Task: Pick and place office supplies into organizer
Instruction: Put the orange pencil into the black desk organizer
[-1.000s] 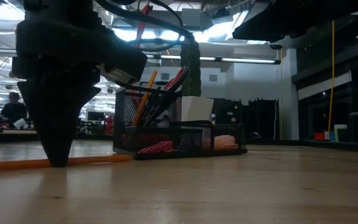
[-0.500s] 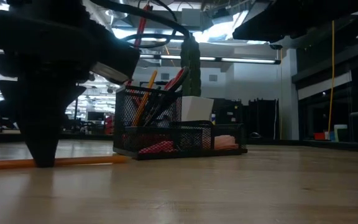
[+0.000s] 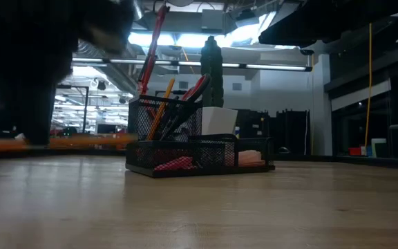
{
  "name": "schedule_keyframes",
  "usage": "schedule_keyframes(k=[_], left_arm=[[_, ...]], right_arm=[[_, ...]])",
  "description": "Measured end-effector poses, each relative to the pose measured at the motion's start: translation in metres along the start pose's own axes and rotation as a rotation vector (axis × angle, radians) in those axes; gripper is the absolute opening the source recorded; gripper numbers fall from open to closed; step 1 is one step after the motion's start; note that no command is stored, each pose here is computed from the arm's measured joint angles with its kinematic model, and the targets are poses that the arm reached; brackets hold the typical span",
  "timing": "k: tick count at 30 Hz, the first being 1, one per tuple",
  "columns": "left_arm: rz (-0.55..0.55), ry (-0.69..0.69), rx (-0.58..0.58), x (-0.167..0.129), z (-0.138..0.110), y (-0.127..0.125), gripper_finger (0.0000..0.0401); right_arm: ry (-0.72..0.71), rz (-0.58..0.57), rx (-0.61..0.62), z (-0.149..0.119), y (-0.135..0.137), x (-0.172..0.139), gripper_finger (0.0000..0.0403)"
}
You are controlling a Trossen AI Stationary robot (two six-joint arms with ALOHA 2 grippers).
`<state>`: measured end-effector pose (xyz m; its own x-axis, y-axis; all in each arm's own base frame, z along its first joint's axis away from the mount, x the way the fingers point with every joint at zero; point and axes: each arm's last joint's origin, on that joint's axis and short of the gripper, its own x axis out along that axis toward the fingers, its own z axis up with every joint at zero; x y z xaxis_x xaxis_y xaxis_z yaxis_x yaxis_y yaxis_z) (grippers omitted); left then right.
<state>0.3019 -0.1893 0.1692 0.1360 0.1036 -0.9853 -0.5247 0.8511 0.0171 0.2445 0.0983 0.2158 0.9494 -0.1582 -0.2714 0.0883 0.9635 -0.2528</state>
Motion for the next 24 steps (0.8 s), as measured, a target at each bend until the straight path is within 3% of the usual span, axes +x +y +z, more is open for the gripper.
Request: schedule_keyframes(k=[7,15,21,24], left_arm=[[-0.004,-0.202,0.08,-0.032,-0.005,0.003,0.0024],[0.028,-0.539,0.131,-0.082,-0.007,0.017,0.0025],[0.158,-0.87,0.118,-0.115,-0.008,0.032,0.0025],[0.211,-0.968,0.09,-0.12,-0.009,0.04,0.0025]], right_arm=[[0.0,0.0,0.0,0.0,0.0,0.0,0.0108],[0.0,0.0,0.0,0.0,0.0,0.0,0.0108],[0.0,0.0,-0.001,0.0,0.0,0.0,0.0108],[-0.001,0.0,-0.001,0.0,0.0,0.0,0.0108]])
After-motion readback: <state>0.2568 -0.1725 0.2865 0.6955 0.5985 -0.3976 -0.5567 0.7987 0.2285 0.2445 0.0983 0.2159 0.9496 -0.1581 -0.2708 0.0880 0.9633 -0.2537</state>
